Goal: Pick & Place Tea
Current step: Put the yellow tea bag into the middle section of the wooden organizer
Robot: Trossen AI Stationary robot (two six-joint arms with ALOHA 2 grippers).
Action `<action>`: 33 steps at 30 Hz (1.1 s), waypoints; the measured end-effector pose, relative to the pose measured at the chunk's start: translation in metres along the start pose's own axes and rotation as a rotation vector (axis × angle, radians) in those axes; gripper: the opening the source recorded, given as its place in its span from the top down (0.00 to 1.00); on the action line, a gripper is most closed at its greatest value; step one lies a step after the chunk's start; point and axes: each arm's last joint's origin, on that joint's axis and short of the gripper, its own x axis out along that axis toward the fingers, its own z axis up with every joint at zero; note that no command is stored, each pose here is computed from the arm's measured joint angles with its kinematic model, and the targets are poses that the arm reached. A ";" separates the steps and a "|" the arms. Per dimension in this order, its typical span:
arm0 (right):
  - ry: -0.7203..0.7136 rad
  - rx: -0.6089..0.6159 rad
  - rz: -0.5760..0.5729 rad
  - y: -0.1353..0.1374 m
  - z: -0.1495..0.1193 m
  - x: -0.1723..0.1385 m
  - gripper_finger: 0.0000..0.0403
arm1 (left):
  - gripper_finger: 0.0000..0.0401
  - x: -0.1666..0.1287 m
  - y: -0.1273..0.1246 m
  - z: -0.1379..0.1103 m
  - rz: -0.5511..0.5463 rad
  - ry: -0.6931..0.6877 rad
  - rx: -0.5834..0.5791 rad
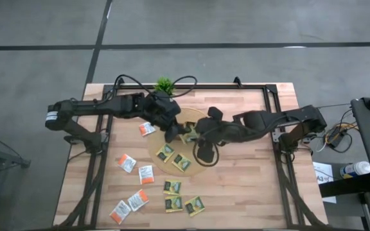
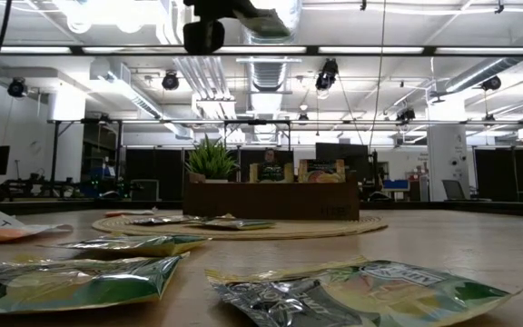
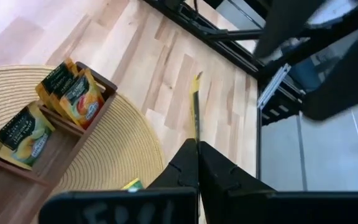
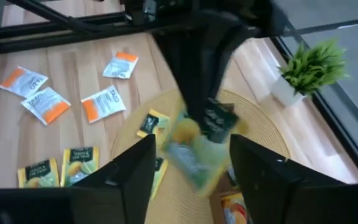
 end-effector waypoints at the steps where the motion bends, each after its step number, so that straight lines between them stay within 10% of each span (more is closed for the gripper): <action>1: 0.005 -0.003 -0.001 -0.001 0.002 -0.004 0.48 | 1.00 0.000 0.000 0.000 -0.004 0.002 0.008; 33: 0.100 0.063 0.003 -0.003 0.007 -0.065 0.46 | 1.00 0.045 0.044 0.001 0.157 0.176 0.468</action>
